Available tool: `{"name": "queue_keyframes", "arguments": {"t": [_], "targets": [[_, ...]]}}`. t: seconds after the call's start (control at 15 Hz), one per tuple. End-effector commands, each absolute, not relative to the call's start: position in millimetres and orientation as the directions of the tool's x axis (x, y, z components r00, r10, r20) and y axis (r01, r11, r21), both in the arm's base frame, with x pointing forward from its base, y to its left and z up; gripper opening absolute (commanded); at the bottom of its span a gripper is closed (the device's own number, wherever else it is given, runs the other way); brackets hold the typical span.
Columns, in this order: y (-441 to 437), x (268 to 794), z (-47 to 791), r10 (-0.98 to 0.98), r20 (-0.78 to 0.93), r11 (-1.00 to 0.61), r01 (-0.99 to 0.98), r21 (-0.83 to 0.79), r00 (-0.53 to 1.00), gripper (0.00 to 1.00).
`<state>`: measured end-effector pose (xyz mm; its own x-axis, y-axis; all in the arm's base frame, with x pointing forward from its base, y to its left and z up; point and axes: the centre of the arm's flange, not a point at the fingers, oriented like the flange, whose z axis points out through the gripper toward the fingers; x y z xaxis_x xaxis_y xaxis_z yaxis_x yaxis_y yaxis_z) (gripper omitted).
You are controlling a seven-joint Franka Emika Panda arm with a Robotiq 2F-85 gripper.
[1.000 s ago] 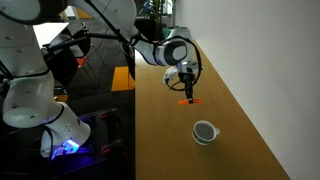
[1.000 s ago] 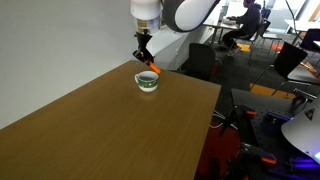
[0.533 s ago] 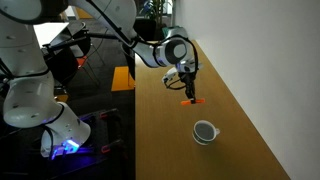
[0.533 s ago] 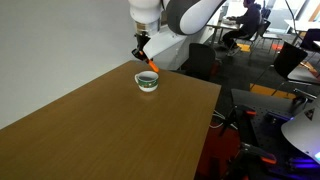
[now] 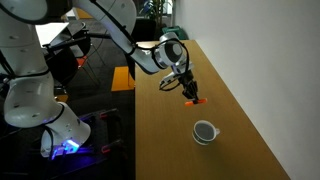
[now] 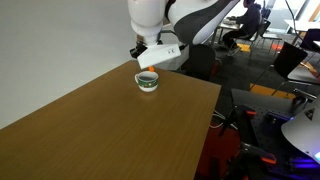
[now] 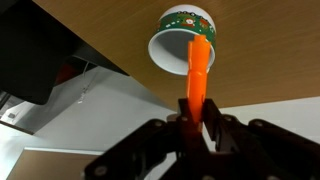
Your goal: Put the marker in the cup
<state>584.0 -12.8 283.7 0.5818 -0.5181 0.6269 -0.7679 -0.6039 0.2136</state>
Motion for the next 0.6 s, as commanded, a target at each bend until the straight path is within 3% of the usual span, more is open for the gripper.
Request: {"name": "queue_keyframes", "arguments": {"t": [0.0, 0.53], "targets": [[-15.8, 571.3, 277.7, -0.530, 0.694, -0.539, -0.825, 0.167, 0.487, 0.05], [-35.1, 569.0, 265.8, -0.519, 0.777, -0.466, -0.880, 0.092, 0.356, 0.05]]}}
